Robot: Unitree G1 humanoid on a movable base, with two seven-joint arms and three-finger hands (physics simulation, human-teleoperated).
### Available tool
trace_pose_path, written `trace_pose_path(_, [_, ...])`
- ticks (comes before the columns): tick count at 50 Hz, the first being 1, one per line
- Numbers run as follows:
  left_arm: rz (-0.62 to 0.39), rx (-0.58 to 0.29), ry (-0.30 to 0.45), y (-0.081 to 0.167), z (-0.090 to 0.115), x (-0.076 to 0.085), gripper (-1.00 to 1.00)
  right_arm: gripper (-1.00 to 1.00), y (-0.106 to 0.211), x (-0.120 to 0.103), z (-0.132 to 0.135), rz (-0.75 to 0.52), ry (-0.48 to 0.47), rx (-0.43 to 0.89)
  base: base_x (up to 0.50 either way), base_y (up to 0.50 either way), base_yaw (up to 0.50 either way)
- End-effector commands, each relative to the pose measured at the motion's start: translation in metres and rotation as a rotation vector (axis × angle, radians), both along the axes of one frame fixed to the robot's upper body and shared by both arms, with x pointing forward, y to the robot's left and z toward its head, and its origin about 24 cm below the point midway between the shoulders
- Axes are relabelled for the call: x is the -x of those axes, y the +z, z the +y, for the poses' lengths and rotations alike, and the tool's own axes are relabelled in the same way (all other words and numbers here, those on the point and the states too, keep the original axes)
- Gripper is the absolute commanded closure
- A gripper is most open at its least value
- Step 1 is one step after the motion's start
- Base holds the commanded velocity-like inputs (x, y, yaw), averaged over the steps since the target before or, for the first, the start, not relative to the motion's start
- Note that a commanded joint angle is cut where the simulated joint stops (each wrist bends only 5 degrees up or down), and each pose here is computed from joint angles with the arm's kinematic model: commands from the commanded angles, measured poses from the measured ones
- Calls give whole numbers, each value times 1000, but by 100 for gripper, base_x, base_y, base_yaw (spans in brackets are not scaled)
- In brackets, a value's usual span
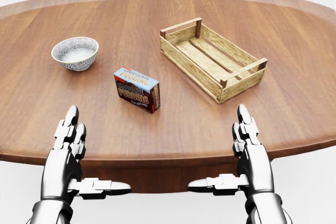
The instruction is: Pick up the chocolate pudding and put it in the tray.
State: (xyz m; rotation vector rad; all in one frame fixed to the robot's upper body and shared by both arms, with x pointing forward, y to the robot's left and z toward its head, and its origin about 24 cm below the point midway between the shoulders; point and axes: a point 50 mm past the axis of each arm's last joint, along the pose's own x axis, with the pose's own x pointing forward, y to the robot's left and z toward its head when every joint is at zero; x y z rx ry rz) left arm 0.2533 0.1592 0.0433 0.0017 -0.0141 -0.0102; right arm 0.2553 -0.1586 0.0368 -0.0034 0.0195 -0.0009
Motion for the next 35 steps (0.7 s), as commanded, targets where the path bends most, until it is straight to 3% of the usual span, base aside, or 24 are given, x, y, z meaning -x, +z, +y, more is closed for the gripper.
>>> trace_pose_path(1, [-1,-3,-1,0,0,0,-100,-100,1,0,0,2,1,0,0,18,0])
trace_pose_path(35, [-2,-4,-3,-1,0,1,-100,-100,-6,1,0,4,0,-1,0,17,0])
